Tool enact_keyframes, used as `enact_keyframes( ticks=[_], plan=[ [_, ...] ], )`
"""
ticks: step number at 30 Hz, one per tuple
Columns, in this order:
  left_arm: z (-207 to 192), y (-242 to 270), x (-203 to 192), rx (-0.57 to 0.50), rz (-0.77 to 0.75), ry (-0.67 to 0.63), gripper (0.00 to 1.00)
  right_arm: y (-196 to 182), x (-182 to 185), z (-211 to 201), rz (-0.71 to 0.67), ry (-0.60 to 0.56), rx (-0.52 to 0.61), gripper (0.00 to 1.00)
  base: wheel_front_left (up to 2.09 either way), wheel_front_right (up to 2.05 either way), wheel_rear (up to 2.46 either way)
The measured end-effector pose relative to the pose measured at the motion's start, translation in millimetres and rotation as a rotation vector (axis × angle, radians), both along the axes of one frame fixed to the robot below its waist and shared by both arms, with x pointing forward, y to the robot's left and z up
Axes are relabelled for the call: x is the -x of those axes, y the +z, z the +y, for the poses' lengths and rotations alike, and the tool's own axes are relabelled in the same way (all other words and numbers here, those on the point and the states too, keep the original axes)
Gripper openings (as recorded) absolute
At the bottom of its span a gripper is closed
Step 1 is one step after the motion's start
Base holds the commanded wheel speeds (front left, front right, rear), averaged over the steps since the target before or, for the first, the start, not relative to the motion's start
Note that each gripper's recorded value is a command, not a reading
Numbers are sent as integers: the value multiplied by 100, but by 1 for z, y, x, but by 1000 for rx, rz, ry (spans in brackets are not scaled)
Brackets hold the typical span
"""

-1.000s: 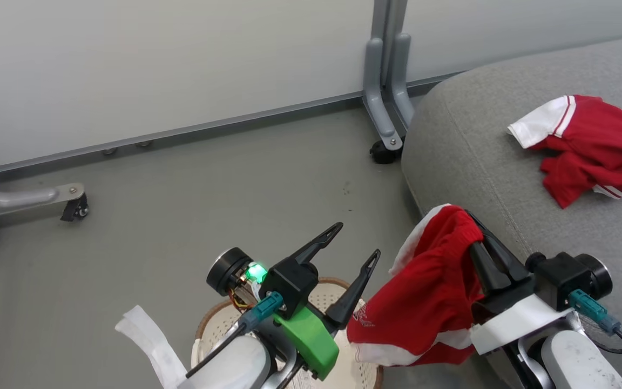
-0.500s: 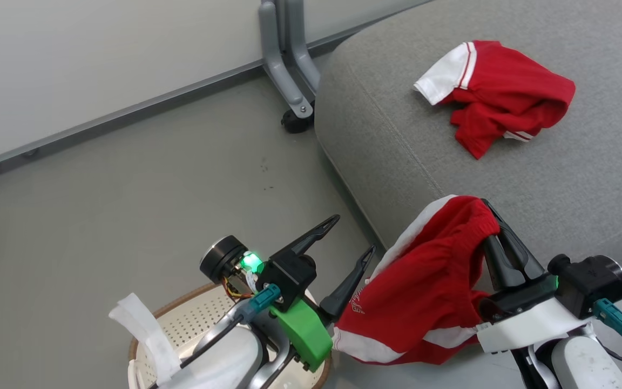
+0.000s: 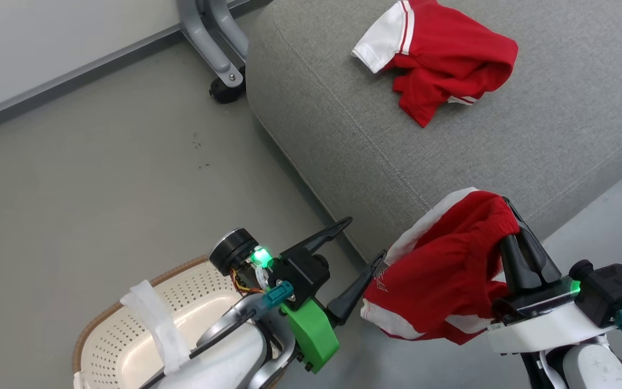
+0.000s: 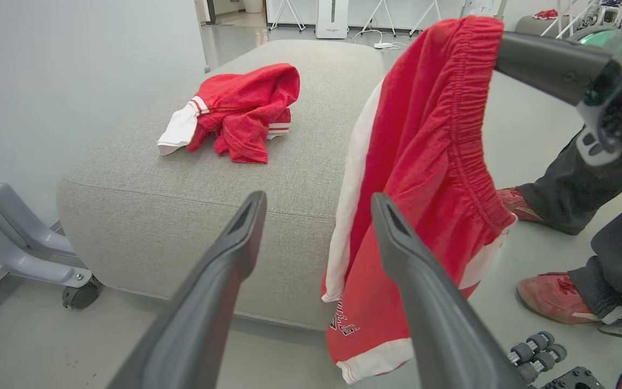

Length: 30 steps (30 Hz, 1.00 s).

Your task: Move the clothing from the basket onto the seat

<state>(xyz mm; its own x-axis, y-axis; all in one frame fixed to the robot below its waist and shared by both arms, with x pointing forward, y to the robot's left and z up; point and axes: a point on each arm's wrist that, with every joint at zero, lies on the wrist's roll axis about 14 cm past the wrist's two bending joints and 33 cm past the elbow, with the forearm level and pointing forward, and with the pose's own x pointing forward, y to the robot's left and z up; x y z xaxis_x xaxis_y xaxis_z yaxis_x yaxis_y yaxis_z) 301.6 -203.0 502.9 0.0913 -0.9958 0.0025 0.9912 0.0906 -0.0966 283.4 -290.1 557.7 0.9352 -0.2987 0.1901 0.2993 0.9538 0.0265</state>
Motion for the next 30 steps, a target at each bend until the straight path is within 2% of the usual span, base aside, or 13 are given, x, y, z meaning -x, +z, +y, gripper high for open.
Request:
enact_keyframes(
  ticks=[3,6,10,13,18,21,26,30],
  plan=[
    [-4,-5,3,-2,18,-26,100,-1,-2,-3,12,-13,14,0,0,0,0],
    [-5,-9,3,-3,35,-42,100,17,-15,-7,-36,-6,42,0,0,0,0],
    [-5,-15,-1,-5,59,-55,100,66,-47,-22,-151,19,132,0,0,0,0],
    [-5,-17,-5,-2,68,-70,100,113,-69,-43,-237,14,244,0,0,0,0],
    [0,-23,-27,5,71,-65,100,191,-110,-85,-355,-25,397,0,0,0,0],
    [6,-31,-43,10,78,-47,100,224,-136,-107,-397,-57,443,0,0,0,0],
    [20,-56,-72,13,125,21,100,245,-182,-133,-398,-110,498,0,0,0,0],
    [32,-80,-90,1,165,67,100,218,-218,-153,-297,-146,530,0,0,0,0]
  ],
)
